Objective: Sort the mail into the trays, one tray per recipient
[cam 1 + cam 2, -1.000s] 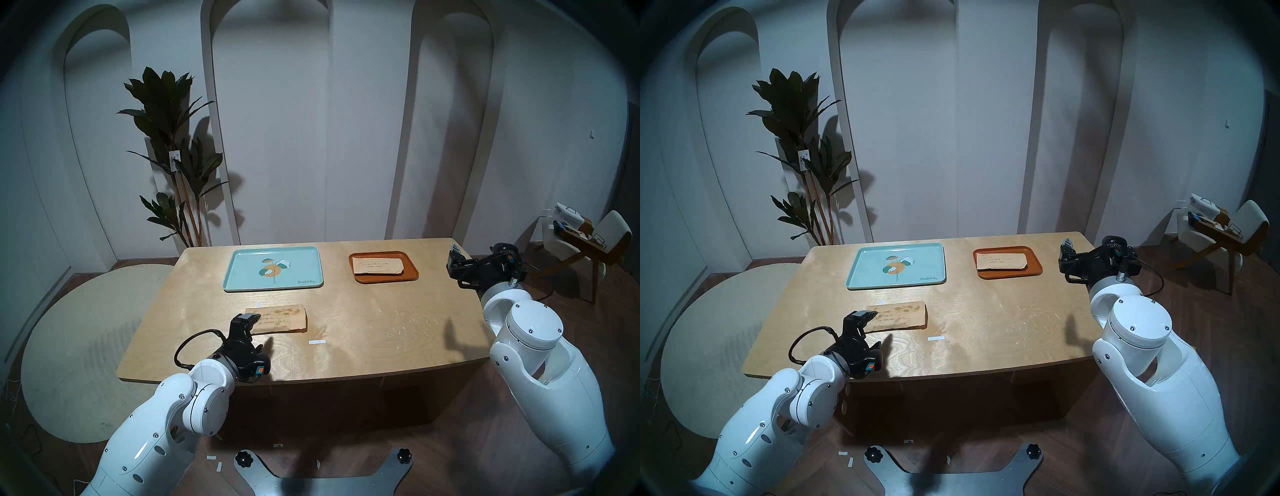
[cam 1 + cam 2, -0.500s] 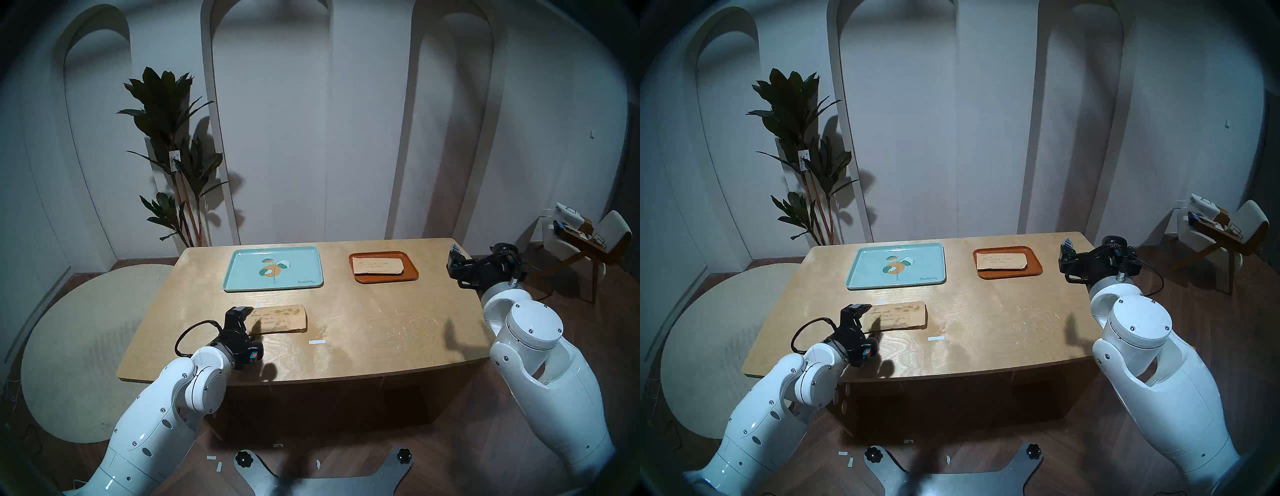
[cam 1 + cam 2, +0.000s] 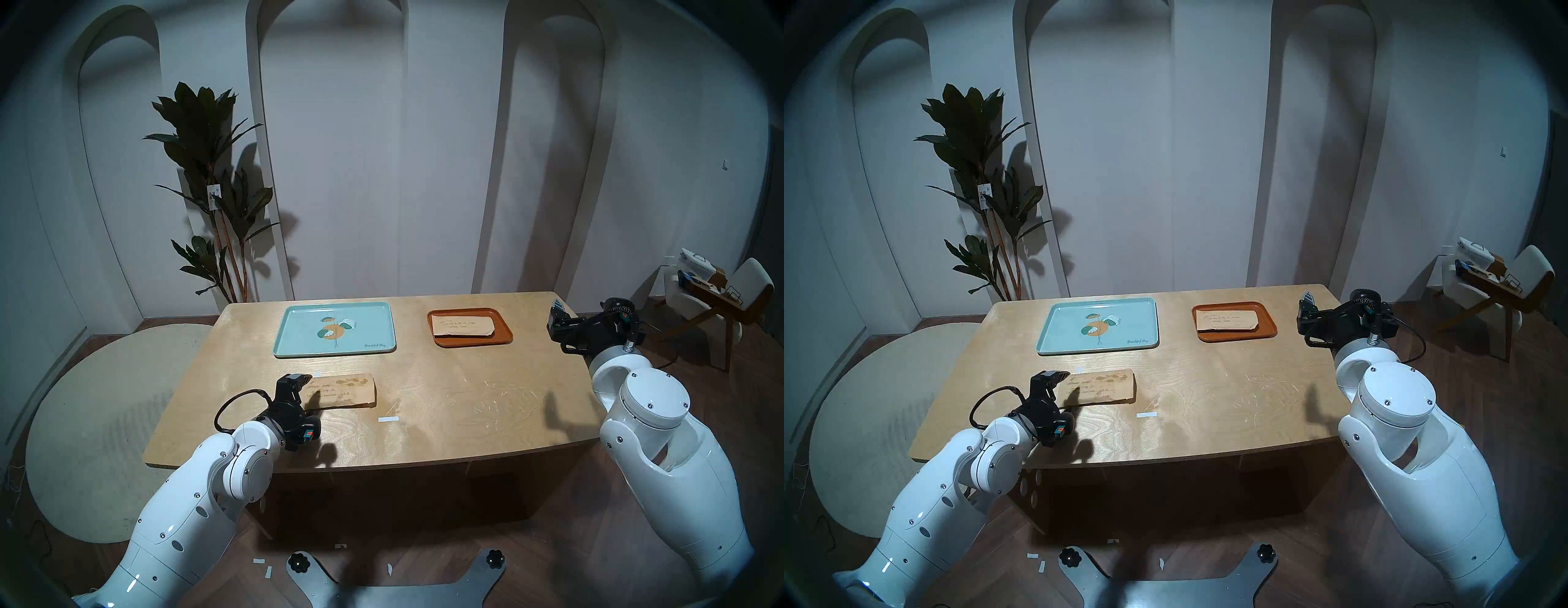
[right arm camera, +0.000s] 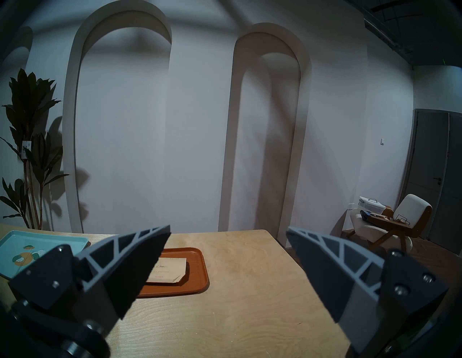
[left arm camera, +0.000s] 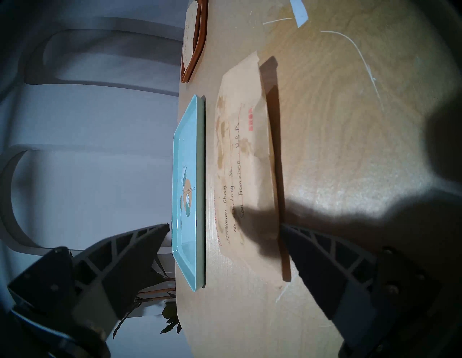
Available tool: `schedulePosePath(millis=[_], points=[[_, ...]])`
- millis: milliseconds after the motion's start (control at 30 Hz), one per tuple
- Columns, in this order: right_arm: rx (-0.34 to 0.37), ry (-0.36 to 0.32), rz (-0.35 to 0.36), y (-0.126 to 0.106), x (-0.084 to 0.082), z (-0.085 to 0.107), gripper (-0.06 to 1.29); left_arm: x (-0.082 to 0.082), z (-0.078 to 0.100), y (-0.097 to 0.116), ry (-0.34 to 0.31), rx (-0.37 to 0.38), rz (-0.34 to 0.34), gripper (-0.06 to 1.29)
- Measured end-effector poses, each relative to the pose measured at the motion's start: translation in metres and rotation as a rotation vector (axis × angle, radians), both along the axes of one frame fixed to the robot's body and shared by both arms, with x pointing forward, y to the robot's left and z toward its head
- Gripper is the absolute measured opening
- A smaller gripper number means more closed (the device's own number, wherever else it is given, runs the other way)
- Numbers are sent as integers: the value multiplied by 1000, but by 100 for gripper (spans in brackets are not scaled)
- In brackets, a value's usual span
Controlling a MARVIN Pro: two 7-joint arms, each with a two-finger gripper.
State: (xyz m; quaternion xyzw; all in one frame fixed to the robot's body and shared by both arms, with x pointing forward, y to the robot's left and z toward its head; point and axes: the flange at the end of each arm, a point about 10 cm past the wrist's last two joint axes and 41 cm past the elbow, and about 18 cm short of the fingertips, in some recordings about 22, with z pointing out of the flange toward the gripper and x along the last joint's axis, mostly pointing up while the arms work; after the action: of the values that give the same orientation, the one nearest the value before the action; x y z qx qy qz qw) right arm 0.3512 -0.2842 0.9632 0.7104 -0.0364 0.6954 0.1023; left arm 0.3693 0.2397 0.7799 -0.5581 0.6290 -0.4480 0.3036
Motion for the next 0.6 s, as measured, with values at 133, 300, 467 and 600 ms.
schedulePosePath(millis=[133, 300, 467, 600], points=[[0, 0, 0, 0, 0, 0, 125, 1, 0, 3, 24, -19, 8, 122], [0, 0, 0, 0, 0, 0, 125, 2, 0, 7, 44, -54, 21, 84], [0, 0, 0, 0, 0, 0, 125, 3, 2, 11, 37, -81, 35, -3], [0, 0, 0, 0, 0, 0, 125, 4, 5, 13, 27, -88, 42, -3]])
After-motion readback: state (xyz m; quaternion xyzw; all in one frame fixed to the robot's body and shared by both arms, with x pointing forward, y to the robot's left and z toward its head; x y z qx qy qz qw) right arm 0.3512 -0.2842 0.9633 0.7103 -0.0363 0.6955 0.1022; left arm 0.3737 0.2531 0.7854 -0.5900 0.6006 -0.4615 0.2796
